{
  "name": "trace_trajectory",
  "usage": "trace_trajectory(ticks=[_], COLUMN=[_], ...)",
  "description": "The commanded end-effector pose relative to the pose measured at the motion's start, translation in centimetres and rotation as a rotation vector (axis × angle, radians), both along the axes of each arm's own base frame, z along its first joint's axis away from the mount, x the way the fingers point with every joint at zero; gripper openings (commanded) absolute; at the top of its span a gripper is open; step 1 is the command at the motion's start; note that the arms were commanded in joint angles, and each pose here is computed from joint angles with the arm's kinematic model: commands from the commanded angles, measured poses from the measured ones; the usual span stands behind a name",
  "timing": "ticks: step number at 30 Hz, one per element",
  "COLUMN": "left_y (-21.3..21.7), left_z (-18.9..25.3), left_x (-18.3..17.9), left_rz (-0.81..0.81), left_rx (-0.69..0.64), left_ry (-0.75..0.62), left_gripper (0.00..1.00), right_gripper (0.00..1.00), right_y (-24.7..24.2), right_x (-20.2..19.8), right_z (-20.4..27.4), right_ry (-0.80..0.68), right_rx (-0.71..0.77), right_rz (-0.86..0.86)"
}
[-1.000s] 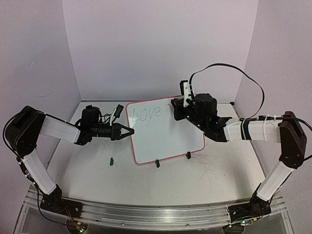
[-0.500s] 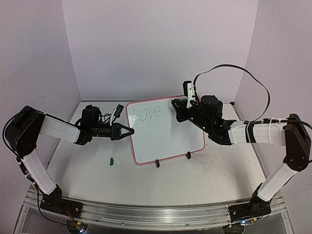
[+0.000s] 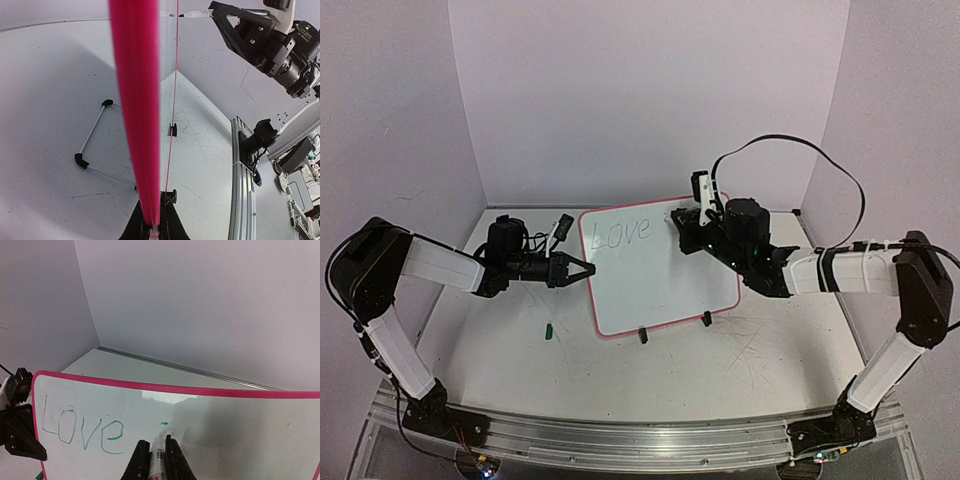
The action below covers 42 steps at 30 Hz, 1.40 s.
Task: Write a sentence on the whiteboard
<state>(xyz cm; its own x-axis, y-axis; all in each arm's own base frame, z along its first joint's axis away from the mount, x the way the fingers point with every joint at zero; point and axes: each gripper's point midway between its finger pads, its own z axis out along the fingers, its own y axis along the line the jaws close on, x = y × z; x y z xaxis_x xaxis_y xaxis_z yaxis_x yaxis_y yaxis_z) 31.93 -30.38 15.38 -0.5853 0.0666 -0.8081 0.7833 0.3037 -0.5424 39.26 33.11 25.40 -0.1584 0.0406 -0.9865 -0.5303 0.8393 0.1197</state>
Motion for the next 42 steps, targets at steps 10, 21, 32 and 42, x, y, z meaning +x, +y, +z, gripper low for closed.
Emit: trace_trajectory(ticks=[10,21,32,42], left_y=[0.5,0.5,0.5,0.6], left_z=[0.7,0.8,0.8,0.8], left_x=[2.4,2.3,2.3,2.2], left_rz=[0.090,0.090,0.088,0.090], left_rx=[0.040,0.039,0.037,0.040], left_ry=[-0.089,-0.091,-0.091,-0.089], left_gripper=[0.00,0.00,0.00,0.00], right_gripper=[0.00,0.00,0.00,0.00], right_y=[-0.3,-0.6,0.2,-0.3], right_x=[1.0,0.1,-1.0,-1.8], right_z=[0.0,-2.4,-3.2,0.9], right_ry=[0.005,0.063,0.093,0.030], right_rx=[-0.018,-0.037,-0.033,0.074], right_rz=[-0.040,-0.039,-0.016,0.006])
